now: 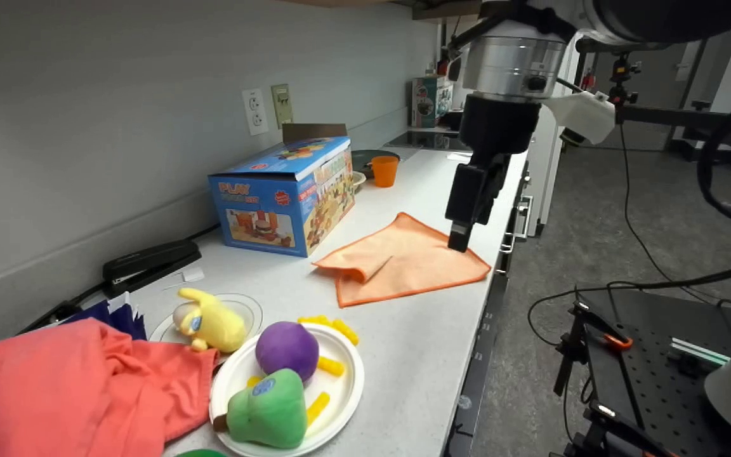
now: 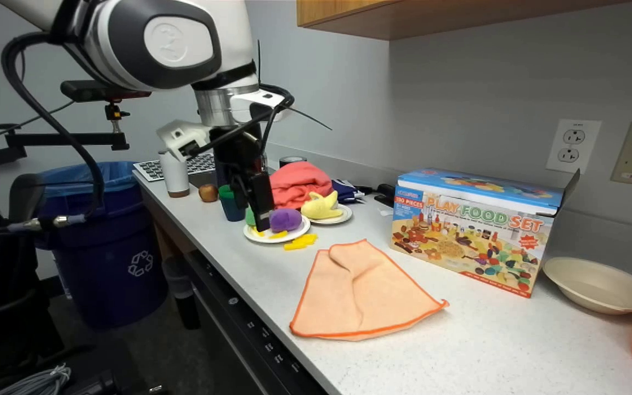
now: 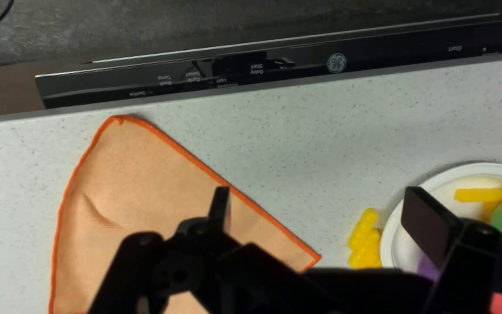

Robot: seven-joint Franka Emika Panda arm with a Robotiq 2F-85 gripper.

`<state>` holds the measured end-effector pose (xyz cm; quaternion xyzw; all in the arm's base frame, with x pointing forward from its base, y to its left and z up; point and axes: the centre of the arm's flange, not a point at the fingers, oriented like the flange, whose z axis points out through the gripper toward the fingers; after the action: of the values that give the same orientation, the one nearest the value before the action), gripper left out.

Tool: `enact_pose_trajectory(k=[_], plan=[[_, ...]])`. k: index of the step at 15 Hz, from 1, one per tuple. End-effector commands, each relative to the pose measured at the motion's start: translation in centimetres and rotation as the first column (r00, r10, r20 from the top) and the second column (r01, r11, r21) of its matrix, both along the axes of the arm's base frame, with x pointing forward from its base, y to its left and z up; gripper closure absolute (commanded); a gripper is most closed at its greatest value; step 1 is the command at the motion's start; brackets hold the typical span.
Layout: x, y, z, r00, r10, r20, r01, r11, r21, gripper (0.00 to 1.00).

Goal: Scrunch the orange towel

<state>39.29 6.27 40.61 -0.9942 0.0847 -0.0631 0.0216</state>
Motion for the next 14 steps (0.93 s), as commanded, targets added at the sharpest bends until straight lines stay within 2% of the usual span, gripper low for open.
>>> enact_pose_trajectory(k=[1, 3, 4, 7, 10, 14], plan=[[3.6, -1.4, 0.2, 0.999, -0.016, -0.043, 0.014, 0.999, -0.040, 0.00], [3.9, -1.4, 0.3, 0.997, -0.033, -0.063, 0.030, 0.999, -0.034, 0.00], [2.4, -1.5, -0.3, 0.999, -0.013, -0.032, 0.012, 0.999, -0.030, 0.00], [3.2, -1.5, -0.4, 0.999, -0.019, -0.049, 0.018, 0.999, -0.027, 0.00], [2.8, -3.5, -1.9, 0.997, -0.057, -0.057, 0.054, 0.997, -0.053, 0.00], [1.8, -7.2, -4.3, 0.983, -0.175, -0.064, 0.171, 0.983, -0.065, 0.00]])
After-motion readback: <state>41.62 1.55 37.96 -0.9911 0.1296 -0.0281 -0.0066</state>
